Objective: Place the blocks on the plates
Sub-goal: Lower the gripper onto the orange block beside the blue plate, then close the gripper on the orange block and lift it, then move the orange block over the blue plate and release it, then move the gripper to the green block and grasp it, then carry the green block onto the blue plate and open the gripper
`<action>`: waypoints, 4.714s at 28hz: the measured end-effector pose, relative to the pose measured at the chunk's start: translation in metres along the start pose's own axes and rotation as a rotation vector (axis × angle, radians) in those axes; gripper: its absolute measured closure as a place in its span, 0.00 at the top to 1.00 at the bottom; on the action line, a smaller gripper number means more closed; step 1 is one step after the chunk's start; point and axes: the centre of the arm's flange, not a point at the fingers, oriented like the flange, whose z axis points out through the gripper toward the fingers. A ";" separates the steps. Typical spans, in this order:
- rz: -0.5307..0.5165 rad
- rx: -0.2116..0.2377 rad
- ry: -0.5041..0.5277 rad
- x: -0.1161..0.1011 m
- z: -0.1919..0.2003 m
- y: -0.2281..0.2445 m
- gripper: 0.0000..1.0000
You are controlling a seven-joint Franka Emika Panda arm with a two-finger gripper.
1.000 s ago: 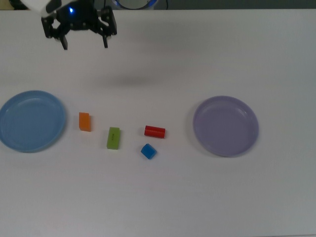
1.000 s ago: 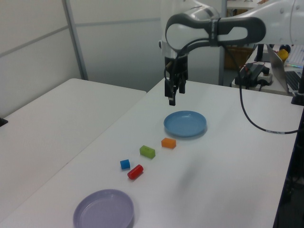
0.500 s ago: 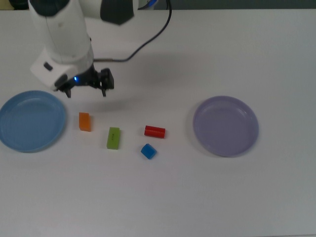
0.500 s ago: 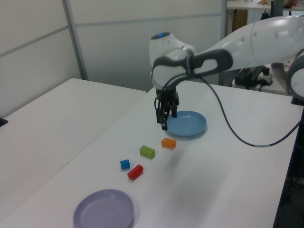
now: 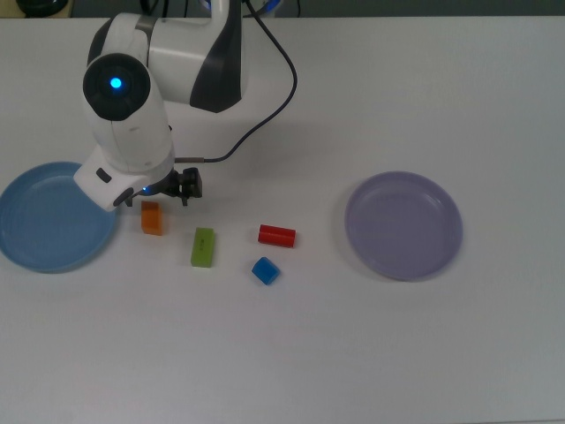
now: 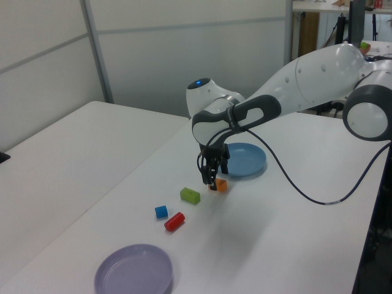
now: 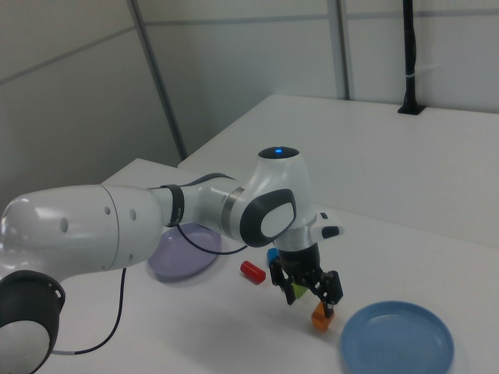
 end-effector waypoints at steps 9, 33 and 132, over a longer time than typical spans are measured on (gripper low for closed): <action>0.031 -0.013 0.002 0.006 0.022 -0.001 0.68; 0.153 -0.028 0.090 -0.007 -0.029 0.079 0.34; -0.331 -0.026 0.302 0.055 -0.011 -0.038 1.00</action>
